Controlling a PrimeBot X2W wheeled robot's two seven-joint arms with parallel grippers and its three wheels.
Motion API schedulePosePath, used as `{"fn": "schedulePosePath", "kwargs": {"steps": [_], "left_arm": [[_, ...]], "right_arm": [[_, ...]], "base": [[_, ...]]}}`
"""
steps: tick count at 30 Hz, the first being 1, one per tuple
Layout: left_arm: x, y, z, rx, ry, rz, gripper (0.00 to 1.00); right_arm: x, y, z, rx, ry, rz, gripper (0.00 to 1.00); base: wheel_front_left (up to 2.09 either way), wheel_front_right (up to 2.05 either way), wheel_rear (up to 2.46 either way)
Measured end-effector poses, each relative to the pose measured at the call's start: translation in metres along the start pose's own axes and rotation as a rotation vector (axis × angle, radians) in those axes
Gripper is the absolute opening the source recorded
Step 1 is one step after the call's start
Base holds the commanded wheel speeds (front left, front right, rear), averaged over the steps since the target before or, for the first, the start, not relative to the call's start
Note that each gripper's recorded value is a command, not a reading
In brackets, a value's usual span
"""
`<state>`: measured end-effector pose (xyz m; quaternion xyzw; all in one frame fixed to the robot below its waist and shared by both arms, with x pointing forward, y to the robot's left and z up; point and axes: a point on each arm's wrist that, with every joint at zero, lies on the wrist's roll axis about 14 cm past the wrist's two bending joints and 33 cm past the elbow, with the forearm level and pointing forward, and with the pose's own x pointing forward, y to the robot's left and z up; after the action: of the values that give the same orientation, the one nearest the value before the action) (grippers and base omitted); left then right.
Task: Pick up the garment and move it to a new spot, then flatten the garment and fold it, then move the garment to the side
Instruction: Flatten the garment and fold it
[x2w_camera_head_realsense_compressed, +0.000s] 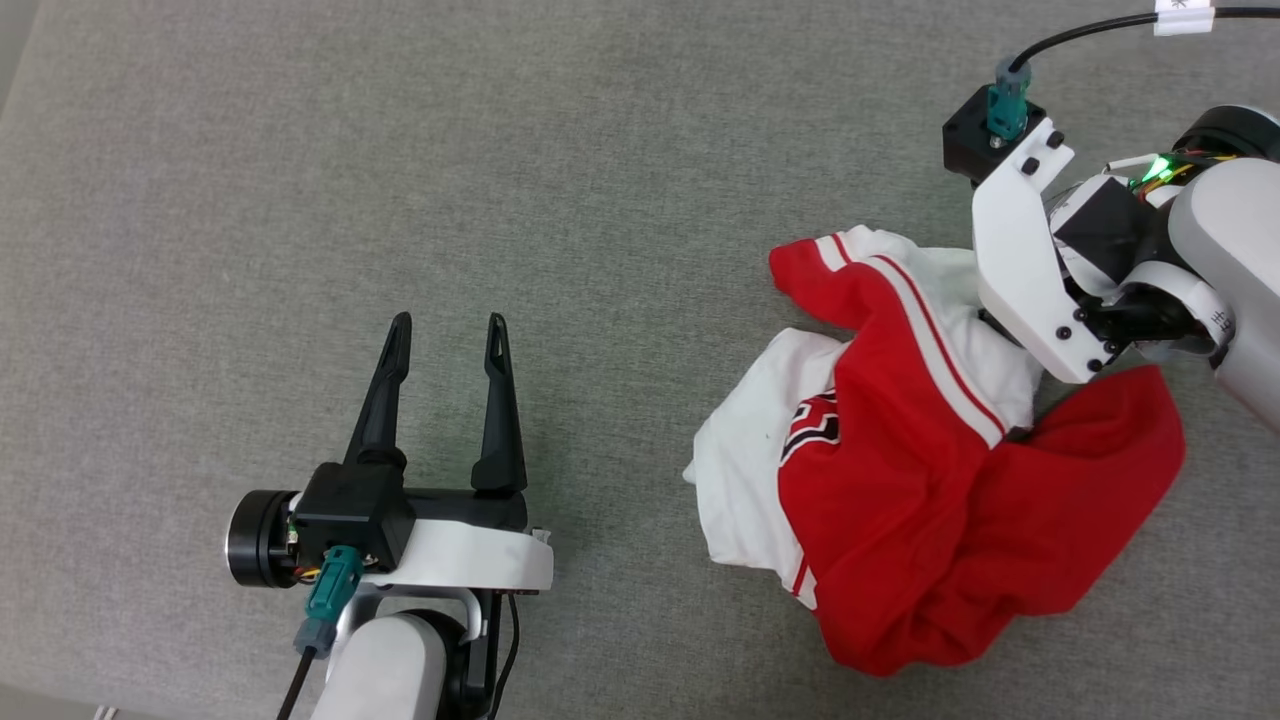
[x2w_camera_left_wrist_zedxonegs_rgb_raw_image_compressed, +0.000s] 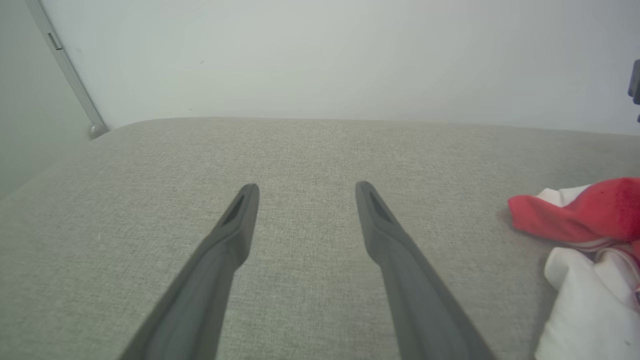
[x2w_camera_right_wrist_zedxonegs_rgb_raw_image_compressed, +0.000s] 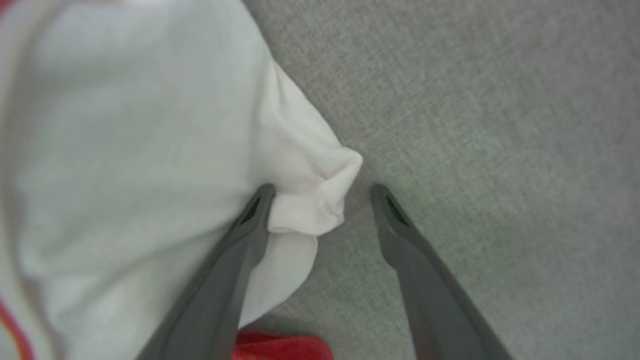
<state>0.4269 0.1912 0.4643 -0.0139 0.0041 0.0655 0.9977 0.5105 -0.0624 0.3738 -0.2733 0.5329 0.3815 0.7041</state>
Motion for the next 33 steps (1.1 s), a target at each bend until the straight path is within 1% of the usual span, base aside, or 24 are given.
{"fn": "schedulePosePath", "kwargs": {"steps": [3,6,7,8,12,15,20,24,26,28,30,33], "left_arm": [[0.0,0.005,-0.003,0.008,0.01,0.015,1.0],[-0.001,0.007,-0.005,0.008,0.015,0.025,1.0],[-0.001,0.008,-0.004,0.008,0.014,0.026,1.0],[-0.001,0.008,-0.003,0.008,0.012,0.028,1.0],[-0.002,0.007,0.002,0.009,-0.002,0.021,1.0],[-0.007,0.007,0.008,0.01,-0.015,0.018,1.0],[-0.019,0.008,0.02,0.006,-0.042,0.016,1.0],[-0.028,0.007,0.03,0.003,-0.065,0.009,1.0],[-0.031,0.006,0.033,0.0,-0.074,0.006,1.0],[-0.031,0.003,0.035,-0.005,-0.08,-0.002,1.0],[-0.031,0.0,0.037,-0.007,-0.086,-0.014,1.0],[-0.03,-0.003,0.036,-0.007,-0.084,-0.021,1.0]], "right_arm": [[0.01,0.001,-0.004,-0.022,0.028,0.008,1.0],[0.012,0.003,-0.006,-0.03,0.02,0.012,1.0],[0.012,0.003,-0.007,-0.031,0.011,0.01,0.25],[0.011,0.003,-0.007,-0.034,0.001,0.006,0.0],[0.005,0.01,-0.005,-0.034,-0.063,0.006,0.0],[-0.012,0.006,0.004,-0.019,-0.153,-0.021,0.0],[-0.061,-0.003,0.022,-0.01,-0.343,-0.083,0.0],[-0.104,-0.014,0.015,0.031,-0.455,-0.128,0.0],[-0.118,-0.023,-0.002,0.08,-0.482,-0.149,0.0],[-0.126,-0.037,-0.029,0.151,-0.48,-0.182,0.0],[-0.127,-0.049,-0.064,0.229,-0.444,-0.21,0.0],[-0.115,-0.056,-0.118,0.353,-0.359,-0.218,0.0]], "base": [[0.0,0.0,0.0],[0.0,0.0,0.0],[0.0,0.0,0.0],[0.0,0.0,0.0],[0.0,0.0,0.0],[0.0,0.0,0.0],[0.0,0.0,0.0],[0.0,0.0,0.0],[0.0,0.0,0.0],[0.0,0.0,0.0],[0.0,0.0,0.0],[0.0,0.0,0.0]]}}
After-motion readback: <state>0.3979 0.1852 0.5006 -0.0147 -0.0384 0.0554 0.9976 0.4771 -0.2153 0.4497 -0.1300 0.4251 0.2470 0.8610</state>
